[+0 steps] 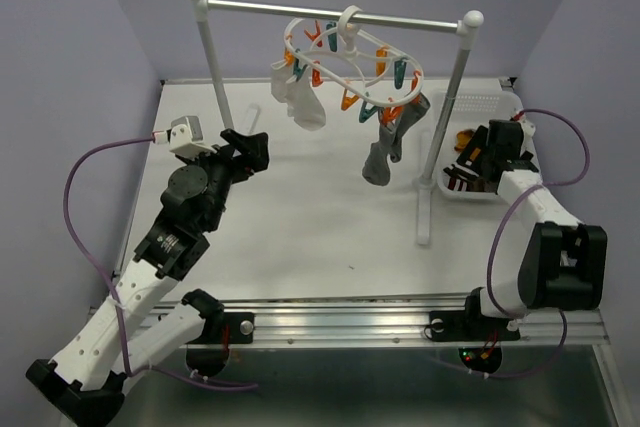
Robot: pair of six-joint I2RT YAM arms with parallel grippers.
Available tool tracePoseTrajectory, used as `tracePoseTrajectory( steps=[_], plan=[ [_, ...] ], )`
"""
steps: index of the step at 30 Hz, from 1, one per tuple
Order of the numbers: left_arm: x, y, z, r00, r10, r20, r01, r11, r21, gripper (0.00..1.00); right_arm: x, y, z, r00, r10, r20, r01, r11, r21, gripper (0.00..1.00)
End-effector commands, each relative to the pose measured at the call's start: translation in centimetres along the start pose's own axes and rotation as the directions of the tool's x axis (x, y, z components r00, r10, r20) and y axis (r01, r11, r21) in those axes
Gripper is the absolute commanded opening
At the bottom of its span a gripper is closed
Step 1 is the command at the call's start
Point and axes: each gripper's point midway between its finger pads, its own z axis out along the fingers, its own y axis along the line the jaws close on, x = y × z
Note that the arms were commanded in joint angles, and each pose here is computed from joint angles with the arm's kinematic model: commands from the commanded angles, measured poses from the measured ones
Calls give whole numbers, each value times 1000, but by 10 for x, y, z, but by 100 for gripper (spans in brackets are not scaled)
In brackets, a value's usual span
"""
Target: Clip the socks to the hanger
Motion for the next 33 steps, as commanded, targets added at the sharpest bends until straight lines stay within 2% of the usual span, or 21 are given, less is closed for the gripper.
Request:
tracePoseTrajectory(
  steps=[1,6,9,14,18,19,24,27,33],
  plan=[
    [-20,7,9,993,47,112,-42,998,-46,99,-58,26,25,992,24,123,-17,998,-60,99],
    [-18,20,11,989,65,131,-51,993,-107,99,-68,21,62,993,-18,114,22,999,-28,89],
    [-19,24,9,987,57,153,-40,993,-113,99,-67,18,83,994,-55,98,54,999,5,80],
    [-27,38,5,978,34,208,1,986,-169,99,-61,14,112,994,-73,76,69,996,49,77],
    [-30,38,4,977,32,211,6,985,-174,99,-65,17,118,994,-64,88,61,997,42,37],
    [-29,37,5,978,30,207,6,985,-171,99,-67,18,115,993,-66,95,63,997,34,26],
    [-31,37,5,976,12,218,26,985,-171,99,-104,22,77,973,-68,222,72,997,-9,11],
    [-33,32,6,977,1,213,31,988,-148,99,-112,17,57,963,-81,256,86,996,-9,7],
    [-30,29,8,979,-38,200,67,988,-142,99,-155,26,-13,912,-40,408,94,989,-115,7]
  ],
)
